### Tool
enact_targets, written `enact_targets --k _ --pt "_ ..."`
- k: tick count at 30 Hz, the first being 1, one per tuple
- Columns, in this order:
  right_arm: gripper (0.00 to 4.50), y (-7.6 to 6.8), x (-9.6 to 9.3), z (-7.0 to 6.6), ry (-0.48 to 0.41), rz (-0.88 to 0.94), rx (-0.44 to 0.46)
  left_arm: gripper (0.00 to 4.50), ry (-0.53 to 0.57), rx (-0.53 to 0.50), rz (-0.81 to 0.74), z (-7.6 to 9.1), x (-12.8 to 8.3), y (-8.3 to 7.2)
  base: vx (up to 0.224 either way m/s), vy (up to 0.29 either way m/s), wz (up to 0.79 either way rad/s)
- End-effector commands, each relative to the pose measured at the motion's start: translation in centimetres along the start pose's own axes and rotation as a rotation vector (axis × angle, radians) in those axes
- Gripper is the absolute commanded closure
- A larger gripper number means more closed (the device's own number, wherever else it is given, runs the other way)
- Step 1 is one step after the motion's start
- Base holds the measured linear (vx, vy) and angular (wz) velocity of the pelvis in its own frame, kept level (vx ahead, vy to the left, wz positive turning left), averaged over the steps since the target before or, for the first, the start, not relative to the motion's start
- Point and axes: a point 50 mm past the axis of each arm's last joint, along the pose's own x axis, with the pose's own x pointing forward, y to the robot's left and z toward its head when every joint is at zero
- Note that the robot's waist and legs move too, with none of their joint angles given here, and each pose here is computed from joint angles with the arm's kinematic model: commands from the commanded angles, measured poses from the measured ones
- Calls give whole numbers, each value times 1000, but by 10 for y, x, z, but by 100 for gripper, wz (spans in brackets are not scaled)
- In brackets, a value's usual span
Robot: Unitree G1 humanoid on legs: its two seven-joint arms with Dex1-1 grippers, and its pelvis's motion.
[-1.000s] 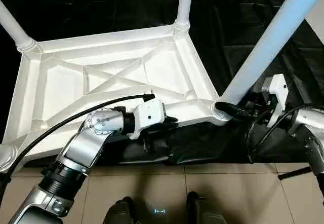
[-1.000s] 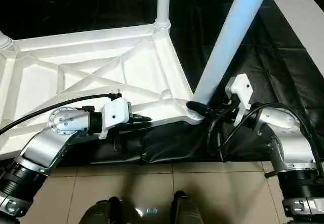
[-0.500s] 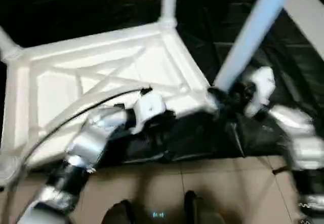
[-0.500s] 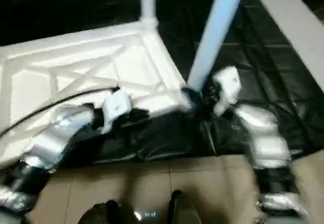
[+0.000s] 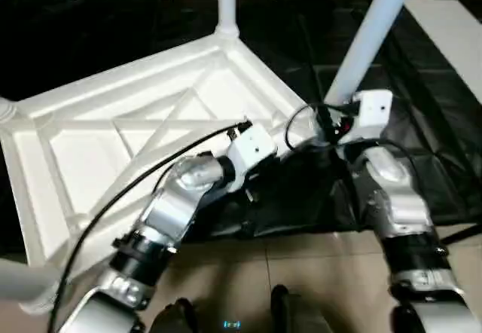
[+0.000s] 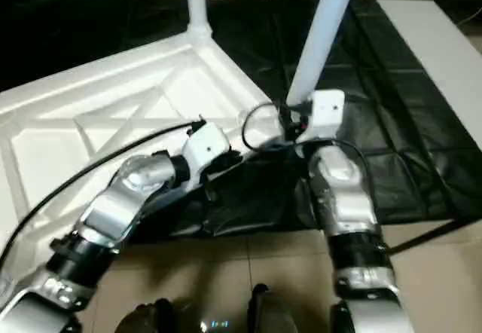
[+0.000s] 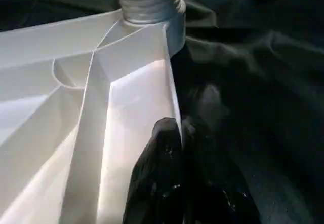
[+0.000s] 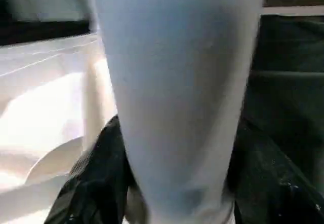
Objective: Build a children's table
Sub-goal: Rotate leg to tighten
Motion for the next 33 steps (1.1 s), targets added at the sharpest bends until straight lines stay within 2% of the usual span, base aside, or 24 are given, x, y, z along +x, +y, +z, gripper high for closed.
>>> enact_targets --k 1,5,6,11,14,18,21,24,25,27,32,33 --pt "155 -21 -15 -4 48 38 -11 450 -23 47 -255 -13 -8 -28 0 0 0" --pt "129 -29 -26 9 28 168 -82 450 -5 36 -296 -21 -22 -27 0 0 0" --pt "129 -34 -37 18 25 266 -134 450 6 31 -307 -26 -30 -26 0 0 0" --pt "129 -43 -53 30 4 387 -167 450 16 31 -312 -30 -38 -24 20 3 -1" --pt "129 -47 -60 29 9 421 -157 450 15 35 -306 -31 -39 -22 0 0 0" --pt "162 -46 -62 27 14 436 -146 450 11 35 -308 -31 -39 -21 0 0 0" --pt "195 -41 -62 24 13 471 -129 450 6 35 -316 -30 -39 -22 0 0 0" --pt "203 -40 -62 24 11 486 -123 450 4 34 -321 -30 -39 -22 0 0 0" --pt "225 -40 -62 24 11 488 -121 450 3 33 -322 -30 -39 -22 0 0 0" --pt "238 -40 -62 24 8 490 -114 450 1 33 -325 -30 -39 -23 0 0 0" --pt "245 -39 -59 19 22 436 -110 450 2 28 -328 -30 -39 -24 0 0 0" --pt "246 -39 -56 15 30 366 -113 450 11 26 -322 -30 -37 -25 0 0 0"
